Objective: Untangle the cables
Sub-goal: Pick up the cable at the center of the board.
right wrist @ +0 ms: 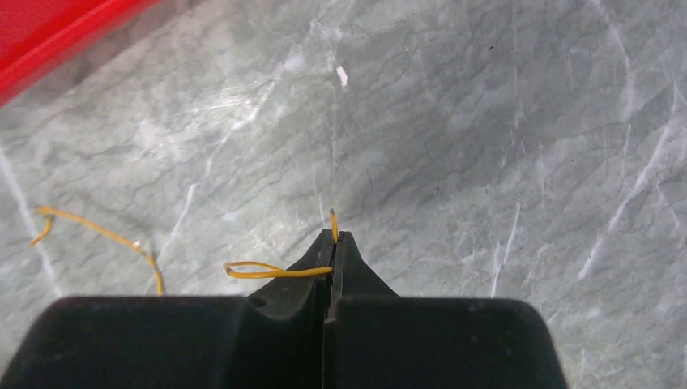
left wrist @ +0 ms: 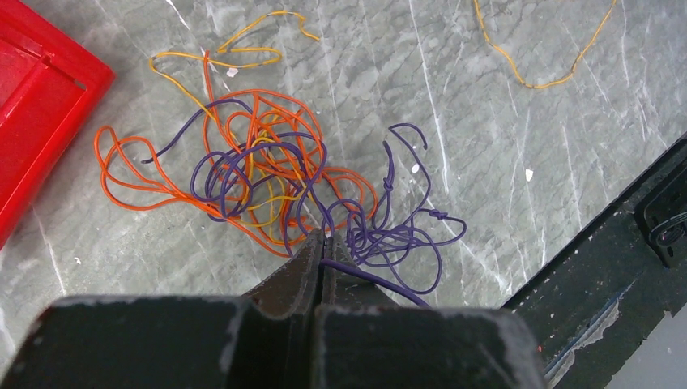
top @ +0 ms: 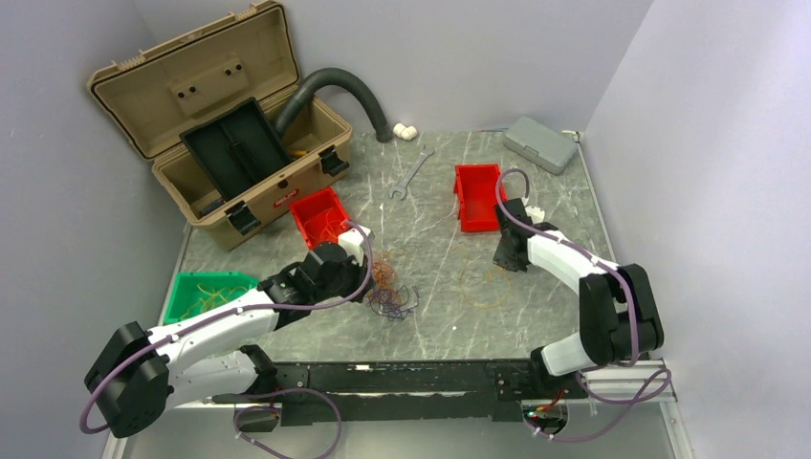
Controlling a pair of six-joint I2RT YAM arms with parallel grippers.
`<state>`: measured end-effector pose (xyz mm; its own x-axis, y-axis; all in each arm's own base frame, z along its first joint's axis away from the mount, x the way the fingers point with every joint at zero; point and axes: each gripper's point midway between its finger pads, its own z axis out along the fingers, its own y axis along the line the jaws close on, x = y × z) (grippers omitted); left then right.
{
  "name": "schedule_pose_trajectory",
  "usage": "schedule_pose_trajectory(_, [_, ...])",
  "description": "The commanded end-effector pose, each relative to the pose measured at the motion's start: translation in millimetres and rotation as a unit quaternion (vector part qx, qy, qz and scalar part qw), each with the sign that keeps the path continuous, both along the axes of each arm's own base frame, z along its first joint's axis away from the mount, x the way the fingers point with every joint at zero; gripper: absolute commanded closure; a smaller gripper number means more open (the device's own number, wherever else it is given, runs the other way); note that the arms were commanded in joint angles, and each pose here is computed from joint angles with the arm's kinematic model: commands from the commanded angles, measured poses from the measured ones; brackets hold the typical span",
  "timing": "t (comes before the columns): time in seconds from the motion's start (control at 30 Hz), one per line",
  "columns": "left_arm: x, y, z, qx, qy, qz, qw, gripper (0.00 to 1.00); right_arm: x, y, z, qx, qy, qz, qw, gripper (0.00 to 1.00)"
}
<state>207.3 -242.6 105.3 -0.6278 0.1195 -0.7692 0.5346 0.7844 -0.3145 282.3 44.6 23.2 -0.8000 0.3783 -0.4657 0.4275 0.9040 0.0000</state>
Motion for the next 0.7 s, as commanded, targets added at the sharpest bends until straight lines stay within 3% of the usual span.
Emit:
schedule_pose_trajectory(0.0, [6, -6, 24, -0.022, -0.024, 0.001, 0.999, 1.00, 9, 10, 32, 0.022, -0.043, 0.026, 0.998, 1.00])
schedule_pose_trajectory(0.1, [6, -7, 25, -0.021, -0.024, 0.000, 0.999, 1.00, 8, 19, 43, 0.043, -0.060, 0.050, 0.996, 1.00])
schedule_pose_trajectory(0.23, [6, -7, 26, -0.019, -0.024, -0.001, 1.000, 1.00, 3, 34, 48, 0.079, -0.068, 0.084, 0.991, 0.90])
schedule_pose_trajectory(0.4, [6, -6, 27, -0.018, -0.023, -0.001, 1.000, 1.00, -6, 44, 40, 0.102, -0.058, 0.096, 0.988, 0.86])
schedule_pose_trajectory(0.5, [6, -6, 27, -0.019, -0.022, 0.000, 1.000, 1.00, -10, 49, 35, 0.110, -0.054, 0.104, 0.987, 0.66])
schedule_pose_trajectory(0.57, [5, -6, 27, -0.020, -0.021, 0.001, 1.000, 1.00, -11, 50, 36, 0.111, -0.055, 0.106, 0.987, 0.38])
schedule_pose_trajectory(0.67, [5, -6, 27, -0.021, -0.020, 0.002, 1.000, 1.00, -11, 48, 41, 0.105, -0.063, 0.109, 0.986, 0.22])
